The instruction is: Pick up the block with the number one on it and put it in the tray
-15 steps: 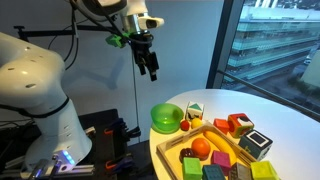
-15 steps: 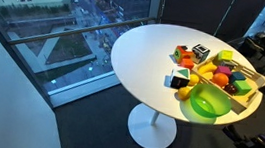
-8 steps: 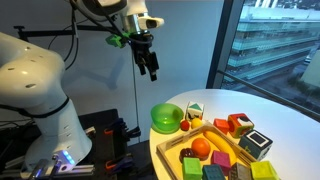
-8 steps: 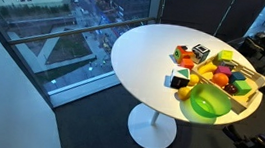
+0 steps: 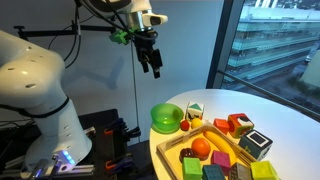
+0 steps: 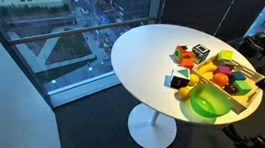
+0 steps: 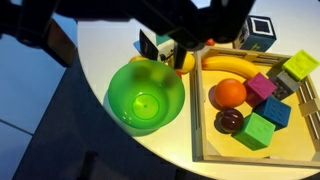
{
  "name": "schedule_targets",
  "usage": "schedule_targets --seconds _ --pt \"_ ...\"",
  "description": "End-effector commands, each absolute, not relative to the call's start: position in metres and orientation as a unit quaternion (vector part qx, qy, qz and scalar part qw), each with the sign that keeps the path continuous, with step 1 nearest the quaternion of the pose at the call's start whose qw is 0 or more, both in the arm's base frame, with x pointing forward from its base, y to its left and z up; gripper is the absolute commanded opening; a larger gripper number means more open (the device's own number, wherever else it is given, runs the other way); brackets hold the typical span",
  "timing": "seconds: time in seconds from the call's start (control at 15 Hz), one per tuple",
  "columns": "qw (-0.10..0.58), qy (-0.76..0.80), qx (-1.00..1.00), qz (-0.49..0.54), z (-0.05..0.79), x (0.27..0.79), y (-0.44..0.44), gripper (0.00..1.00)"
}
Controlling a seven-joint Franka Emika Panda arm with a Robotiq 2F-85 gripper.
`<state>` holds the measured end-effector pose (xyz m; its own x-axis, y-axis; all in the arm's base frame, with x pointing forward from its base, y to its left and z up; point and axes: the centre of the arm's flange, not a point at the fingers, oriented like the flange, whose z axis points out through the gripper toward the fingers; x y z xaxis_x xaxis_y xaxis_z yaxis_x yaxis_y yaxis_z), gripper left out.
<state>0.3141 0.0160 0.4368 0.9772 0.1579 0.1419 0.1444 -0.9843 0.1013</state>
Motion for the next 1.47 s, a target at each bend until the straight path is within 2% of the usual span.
schedule_targets --seconds 0.0,1.4 --pt "0.044 0.065 0.995 0.068 0.433 0.333 0.015 1.00" --pt "0.026 0.024 0.999 0.030 0.379 0.454 -0.010 1.00"
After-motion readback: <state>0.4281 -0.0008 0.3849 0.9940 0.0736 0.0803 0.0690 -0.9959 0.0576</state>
